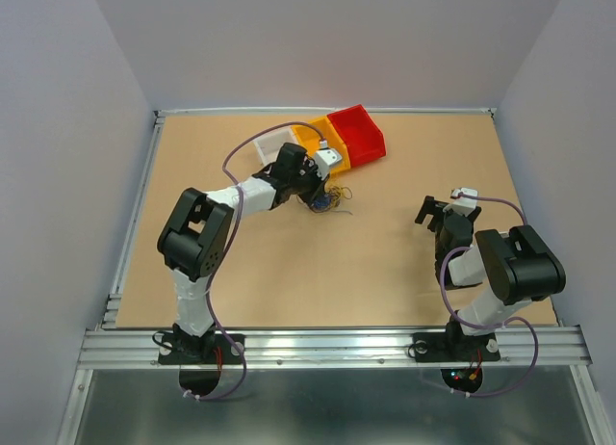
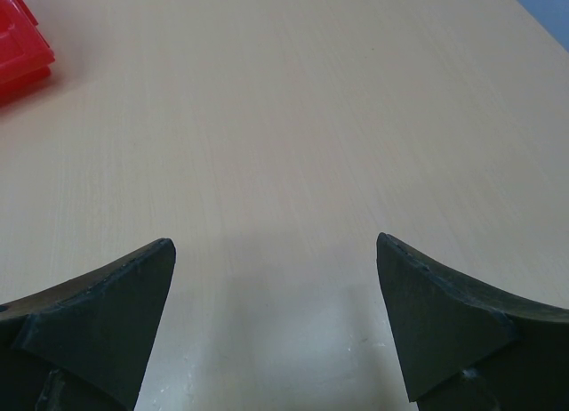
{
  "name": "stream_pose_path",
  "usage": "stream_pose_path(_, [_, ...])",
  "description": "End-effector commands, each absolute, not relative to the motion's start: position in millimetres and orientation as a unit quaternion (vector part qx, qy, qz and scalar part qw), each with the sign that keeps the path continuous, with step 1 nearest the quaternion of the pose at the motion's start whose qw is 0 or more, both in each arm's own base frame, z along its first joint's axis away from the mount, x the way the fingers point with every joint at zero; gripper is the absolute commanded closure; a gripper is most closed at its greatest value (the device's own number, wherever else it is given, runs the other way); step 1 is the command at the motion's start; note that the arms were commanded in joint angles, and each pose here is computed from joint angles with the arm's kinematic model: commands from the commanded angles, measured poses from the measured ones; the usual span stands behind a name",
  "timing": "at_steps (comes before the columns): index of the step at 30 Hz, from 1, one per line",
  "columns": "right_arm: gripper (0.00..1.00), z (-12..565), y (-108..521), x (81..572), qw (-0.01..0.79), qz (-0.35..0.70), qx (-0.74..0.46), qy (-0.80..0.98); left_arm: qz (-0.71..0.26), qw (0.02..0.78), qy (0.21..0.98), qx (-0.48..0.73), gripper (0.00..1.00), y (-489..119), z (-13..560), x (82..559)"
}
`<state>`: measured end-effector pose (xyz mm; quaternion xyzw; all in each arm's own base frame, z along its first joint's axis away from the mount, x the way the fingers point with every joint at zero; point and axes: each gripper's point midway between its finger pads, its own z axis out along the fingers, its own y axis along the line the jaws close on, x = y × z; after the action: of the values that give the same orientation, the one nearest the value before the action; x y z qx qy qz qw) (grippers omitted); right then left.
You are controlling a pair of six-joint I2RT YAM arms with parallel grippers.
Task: Untangle the cables
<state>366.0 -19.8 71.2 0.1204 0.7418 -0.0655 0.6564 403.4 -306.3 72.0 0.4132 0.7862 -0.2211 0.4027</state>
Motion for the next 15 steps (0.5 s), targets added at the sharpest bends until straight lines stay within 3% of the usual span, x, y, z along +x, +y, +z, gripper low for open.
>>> stream_pose_path(1, [0.0,99,-22,372,0.699,-0.056,0.131,0.701,-0.267,0.427,0.743,0.441,1.0,-315,119,383])
stream_pose_path(10, [0.0,99,-17,373,0.699,-0.049,0.117,0.704,-0.352,0.43,0.626,0.547,1.0,-335,158,305])
stream_pose_path(12, [0.0,107,2,371,0.707,-0.02,0.058,0.704,-0.361,0.43,0.596,0.574,1.0,-341,162,283])
stream_pose_path(14, [0.0,137,29,366,0.716,-0.036,0.005,0.698,-0.368,0.433,0.563,0.599,1.0,-343,167,262])
stream_pose_path(15, [0.0,176,30,373,0.737,-0.047,0.042,0.673,-0.38,0.428,0.551,0.607,1.0,-344,166,252])
